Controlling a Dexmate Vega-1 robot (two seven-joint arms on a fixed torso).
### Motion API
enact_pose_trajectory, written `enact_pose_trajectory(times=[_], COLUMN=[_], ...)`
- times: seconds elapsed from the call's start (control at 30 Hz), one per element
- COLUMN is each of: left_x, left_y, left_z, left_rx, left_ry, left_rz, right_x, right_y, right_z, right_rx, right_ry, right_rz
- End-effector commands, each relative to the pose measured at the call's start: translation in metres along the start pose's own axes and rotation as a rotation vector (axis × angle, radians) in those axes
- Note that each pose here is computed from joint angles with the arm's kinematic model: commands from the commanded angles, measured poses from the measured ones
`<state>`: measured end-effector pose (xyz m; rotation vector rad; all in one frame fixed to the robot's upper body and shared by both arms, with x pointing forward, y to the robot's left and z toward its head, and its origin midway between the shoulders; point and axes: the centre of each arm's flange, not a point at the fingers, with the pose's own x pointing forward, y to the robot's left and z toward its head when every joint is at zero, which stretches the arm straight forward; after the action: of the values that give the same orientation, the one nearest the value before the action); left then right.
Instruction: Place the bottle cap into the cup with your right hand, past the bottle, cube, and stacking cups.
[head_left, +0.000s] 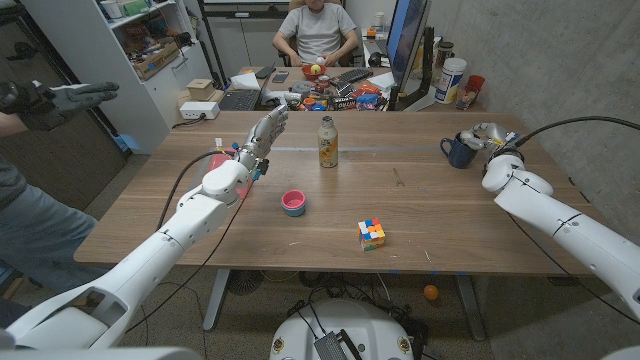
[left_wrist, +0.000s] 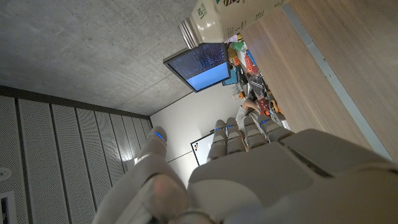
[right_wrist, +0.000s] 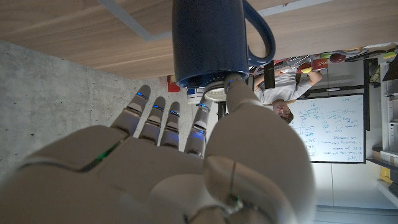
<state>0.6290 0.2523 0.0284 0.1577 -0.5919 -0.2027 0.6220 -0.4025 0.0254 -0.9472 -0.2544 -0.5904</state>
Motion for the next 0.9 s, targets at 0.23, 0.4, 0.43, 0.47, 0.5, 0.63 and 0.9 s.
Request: enact_pose_trajectory(times=[0.23,0.4,0.43,0.47,0.5,0.63,0.9], left_x=[0.0051,0.0071,0.0073,0.0075,0.0077,0.0083,0.0087], left_y=[0.0011,0.0000,-0.0002,-0.0004,-0.0005,-0.0006,-0.0006], left_z=[-0.0034,-0.0049,-0.0052,-0.0056,-0.0059,-0.0064,-0.0058], left_rx=[-0.001,-0.004,-0.004,-0.004,-0.005,-0.006,-0.009], left_ry=[0.008,0.011,0.011,0.012,0.013,0.014,0.011], left_rz=[-0.012,-0.016,-0.015,-0.016,-0.016,-0.016,-0.018], right_x=[-0.0003,0.0001,-0.0001,-0.0003,-0.0003,-0.0001,-0.0013], right_y=[0.0089,0.0080,0.0077,0.0075,0.0072,0.0058,0.0031], right_z=[-0.0051,-0.0056,-0.0058,-0.0059,-0.0058,-0.0048,-0.0011], right_rx=[0.008,0.010,0.013,0.014,0.014,0.015,0.041], right_ry=[0.027,0.024,0.020,0.016,0.013,0.003,-0.022], right_rz=[0.014,0.005,-0.001,-0.007,-0.012,-0.021,-0.056])
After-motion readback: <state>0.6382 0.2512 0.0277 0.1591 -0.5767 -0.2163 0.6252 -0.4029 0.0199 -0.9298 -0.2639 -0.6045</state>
